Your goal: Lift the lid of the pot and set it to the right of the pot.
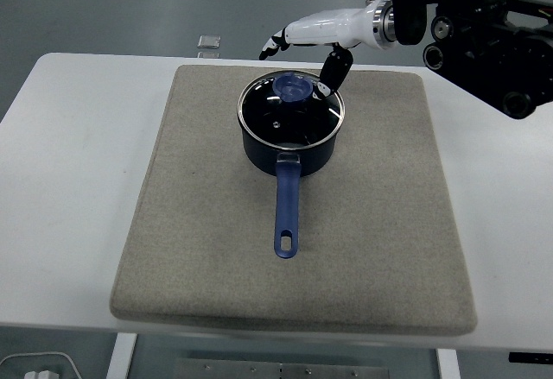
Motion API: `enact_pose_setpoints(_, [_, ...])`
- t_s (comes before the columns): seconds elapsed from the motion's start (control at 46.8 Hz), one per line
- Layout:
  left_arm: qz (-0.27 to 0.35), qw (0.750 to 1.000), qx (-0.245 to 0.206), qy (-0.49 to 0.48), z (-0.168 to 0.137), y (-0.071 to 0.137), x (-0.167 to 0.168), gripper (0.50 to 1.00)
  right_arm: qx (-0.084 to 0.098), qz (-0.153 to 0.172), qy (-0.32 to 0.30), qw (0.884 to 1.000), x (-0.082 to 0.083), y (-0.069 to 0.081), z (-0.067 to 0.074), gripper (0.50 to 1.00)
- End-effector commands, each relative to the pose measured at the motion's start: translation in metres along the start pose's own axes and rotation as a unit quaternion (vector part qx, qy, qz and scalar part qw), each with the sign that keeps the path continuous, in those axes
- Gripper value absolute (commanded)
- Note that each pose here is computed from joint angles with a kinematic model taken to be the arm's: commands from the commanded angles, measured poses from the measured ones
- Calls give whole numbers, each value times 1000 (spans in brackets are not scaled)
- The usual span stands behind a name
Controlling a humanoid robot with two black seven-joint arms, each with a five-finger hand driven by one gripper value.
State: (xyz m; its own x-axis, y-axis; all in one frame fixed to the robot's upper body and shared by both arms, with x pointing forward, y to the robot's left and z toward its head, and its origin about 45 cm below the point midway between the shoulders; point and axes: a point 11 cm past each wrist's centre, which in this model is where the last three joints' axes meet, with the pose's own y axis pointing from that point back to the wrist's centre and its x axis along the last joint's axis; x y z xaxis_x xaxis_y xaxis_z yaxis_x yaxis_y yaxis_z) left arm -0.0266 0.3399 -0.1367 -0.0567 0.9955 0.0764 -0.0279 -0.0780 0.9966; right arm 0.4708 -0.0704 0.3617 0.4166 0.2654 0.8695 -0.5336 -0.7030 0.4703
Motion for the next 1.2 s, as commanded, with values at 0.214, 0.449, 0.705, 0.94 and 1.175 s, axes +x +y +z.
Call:
enact_pose_setpoints(0.214, [0,1000,-1,0,1,0,0,1000,-16,6,42,999,-10,-3,9,919])
enact_pose_setpoints(0.449, [0,1000,0,0,0,0,0,1000,1,7,40,999,-10,-3,6,919])
enact_pose_setpoints(0.705, [0,1000,-1,0,1,0,0,1000,21,-3,45,999,-17,-16,-11,919])
enact_pose_setpoints(0.94, [0,1000,-1,0,1,0,0,1000,7,-11,62,998,-23,-20,-5,917])
enact_pose_setpoints(1.175, [0,1000,0,0,0,0,0,1000,-3,-6,71,997,-19,-17,1,917])
